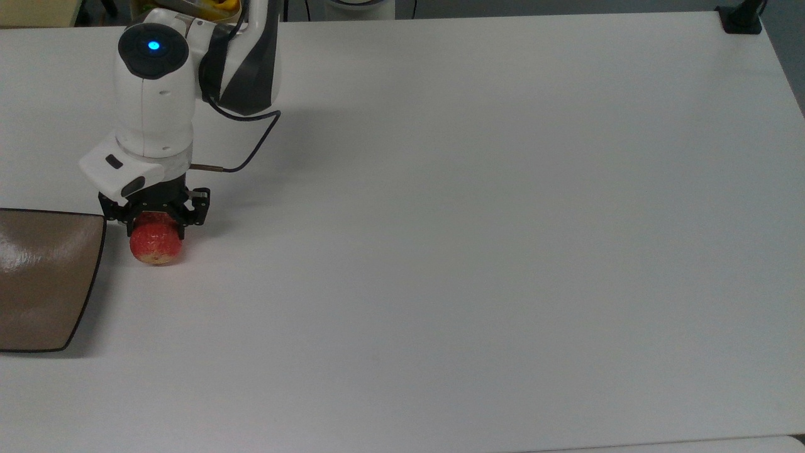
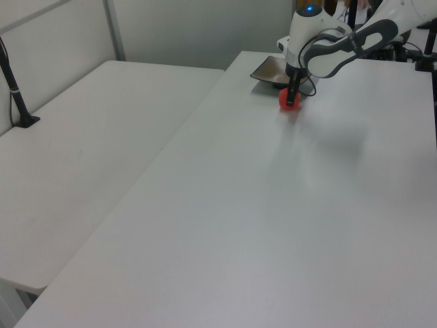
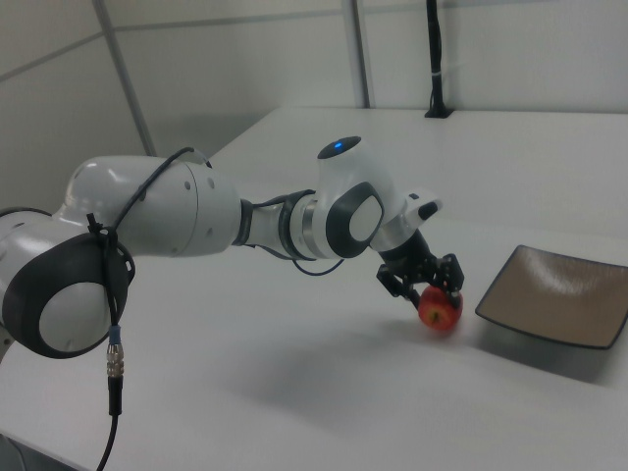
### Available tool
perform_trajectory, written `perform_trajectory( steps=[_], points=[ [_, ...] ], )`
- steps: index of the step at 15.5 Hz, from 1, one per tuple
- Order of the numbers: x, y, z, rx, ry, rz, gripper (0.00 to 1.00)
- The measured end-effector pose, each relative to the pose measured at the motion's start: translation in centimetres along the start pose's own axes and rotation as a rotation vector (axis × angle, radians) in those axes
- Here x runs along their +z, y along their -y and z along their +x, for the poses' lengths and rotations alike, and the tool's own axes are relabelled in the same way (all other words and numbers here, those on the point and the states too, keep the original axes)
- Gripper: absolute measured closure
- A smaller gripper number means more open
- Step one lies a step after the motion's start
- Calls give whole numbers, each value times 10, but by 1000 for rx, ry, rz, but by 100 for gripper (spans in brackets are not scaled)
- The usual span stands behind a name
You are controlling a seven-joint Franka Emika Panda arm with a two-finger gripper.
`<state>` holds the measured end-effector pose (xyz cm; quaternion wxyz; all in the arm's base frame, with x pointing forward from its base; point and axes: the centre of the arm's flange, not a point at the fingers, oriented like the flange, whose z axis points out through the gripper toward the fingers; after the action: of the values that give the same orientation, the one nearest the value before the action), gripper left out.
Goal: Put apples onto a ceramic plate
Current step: 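Carry the apple over the brown plate and open the gripper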
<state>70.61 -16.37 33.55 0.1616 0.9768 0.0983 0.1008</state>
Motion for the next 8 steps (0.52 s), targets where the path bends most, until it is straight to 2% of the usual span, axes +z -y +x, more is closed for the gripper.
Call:
perform_trajectory(
  steps=[2, 5, 8],
  points=[
    [-12, -15, 2, 33, -22, -6, 30],
    [-35, -41, 1, 117, -68, 18, 30],
    [-52, -63, 1, 155, -100, 8, 32]
  ],
)
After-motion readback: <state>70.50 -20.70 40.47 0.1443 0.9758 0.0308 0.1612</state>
